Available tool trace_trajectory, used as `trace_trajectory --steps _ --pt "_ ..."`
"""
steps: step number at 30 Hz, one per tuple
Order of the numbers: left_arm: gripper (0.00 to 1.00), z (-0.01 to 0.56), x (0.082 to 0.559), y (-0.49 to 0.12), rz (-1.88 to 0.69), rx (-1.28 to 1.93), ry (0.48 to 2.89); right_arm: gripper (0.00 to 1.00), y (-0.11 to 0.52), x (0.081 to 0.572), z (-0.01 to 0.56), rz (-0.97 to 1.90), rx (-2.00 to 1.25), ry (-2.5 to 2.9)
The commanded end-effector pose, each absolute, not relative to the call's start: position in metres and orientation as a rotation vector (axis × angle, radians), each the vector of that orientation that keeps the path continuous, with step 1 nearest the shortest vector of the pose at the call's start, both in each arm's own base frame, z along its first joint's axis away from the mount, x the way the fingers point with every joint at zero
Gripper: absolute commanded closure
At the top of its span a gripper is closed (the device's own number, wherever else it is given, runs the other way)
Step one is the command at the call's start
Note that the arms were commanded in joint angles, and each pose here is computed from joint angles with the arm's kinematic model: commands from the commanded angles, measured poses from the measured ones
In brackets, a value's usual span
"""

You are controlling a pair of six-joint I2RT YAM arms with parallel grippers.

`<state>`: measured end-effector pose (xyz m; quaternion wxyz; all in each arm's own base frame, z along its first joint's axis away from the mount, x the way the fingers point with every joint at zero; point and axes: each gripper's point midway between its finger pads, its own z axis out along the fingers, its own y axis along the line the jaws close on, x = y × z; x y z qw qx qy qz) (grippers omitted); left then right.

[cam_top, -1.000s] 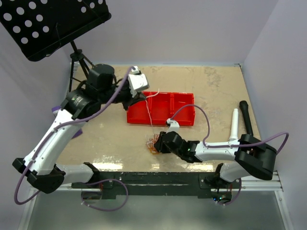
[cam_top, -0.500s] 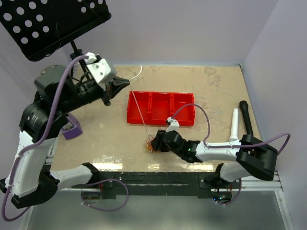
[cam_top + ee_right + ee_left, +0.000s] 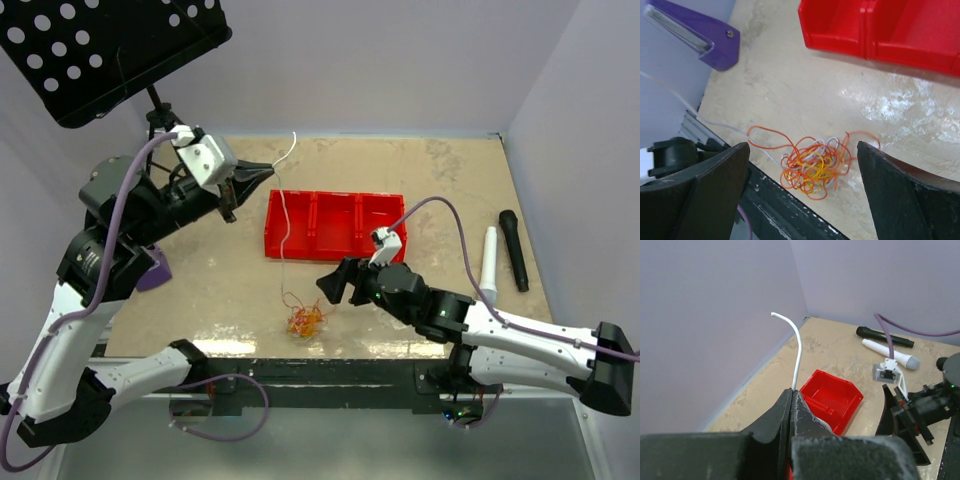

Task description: Untangle the cables

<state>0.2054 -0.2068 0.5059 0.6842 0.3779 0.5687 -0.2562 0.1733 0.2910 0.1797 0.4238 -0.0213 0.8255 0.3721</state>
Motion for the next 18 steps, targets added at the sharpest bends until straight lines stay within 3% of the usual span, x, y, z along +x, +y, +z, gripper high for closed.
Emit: trace_trajectory --steps 1,12,18 --pt "1.0 0.514 0.214 -0.208 -0.552 0.816 1.224 0.1 0.281 0.175 0.194 0.853 -0.123 2.043" --pt "1.0 0.507 0.22 -0.211 -0.547 0.816 1.243 0.12 0.334 0.159 0.243 0.992 -0.424 1.812" --pt "1.0 0.504 0.222 -0.214 -0.56 0.822 1.252 0.14 0.37 0.174 0.244 0.949 -0.481 1.787"
